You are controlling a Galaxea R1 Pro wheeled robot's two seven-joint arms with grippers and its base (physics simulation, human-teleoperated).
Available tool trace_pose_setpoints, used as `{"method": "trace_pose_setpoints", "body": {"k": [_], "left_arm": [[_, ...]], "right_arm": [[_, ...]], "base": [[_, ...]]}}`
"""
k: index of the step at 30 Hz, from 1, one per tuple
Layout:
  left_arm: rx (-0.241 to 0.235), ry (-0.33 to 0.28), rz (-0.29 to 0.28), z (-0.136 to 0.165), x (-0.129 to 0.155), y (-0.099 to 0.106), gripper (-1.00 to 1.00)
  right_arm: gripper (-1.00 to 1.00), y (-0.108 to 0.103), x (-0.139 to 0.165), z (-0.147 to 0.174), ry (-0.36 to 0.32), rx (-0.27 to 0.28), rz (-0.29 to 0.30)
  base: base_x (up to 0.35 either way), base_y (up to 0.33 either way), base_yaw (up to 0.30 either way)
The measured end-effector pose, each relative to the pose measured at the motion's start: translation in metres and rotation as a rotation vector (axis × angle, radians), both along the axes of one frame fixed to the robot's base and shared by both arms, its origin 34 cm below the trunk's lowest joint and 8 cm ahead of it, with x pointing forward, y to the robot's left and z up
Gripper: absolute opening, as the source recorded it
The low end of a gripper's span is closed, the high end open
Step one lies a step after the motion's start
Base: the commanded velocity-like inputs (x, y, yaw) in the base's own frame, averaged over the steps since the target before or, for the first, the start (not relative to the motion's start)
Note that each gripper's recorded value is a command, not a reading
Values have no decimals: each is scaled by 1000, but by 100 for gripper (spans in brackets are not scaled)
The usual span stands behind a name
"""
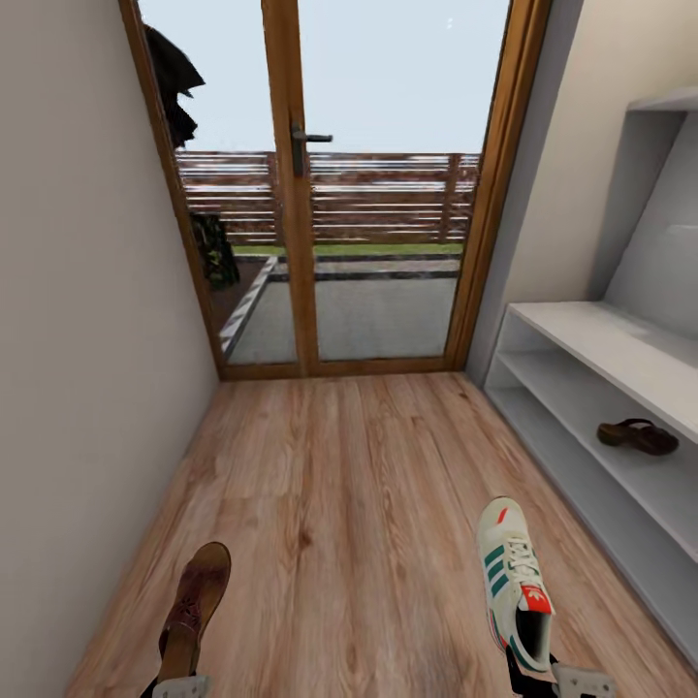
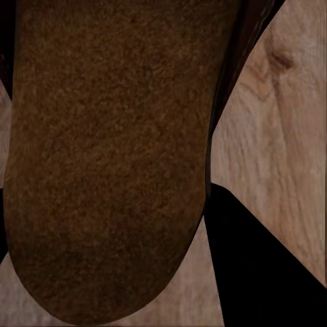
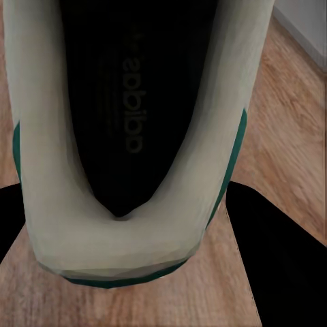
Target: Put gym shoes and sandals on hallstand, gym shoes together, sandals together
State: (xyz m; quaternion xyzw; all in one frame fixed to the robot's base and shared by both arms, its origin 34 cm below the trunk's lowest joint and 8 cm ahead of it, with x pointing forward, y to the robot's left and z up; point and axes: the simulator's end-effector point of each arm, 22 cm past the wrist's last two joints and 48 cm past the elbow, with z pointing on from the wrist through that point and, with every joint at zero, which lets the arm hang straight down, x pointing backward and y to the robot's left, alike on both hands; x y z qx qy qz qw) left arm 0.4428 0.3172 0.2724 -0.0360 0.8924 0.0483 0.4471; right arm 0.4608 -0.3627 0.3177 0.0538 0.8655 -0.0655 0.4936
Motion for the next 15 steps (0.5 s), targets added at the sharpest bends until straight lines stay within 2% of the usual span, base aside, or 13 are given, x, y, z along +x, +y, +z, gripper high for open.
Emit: {"method": "trace_pose_setpoints", "body": {"k": [15], "left_arm": [[0, 0, -1, 0, 0, 0, -100]], "right_arm": [[-100, 0, 0, 0, 0, 0, 0]], "base": [[339, 0, -279]]}}
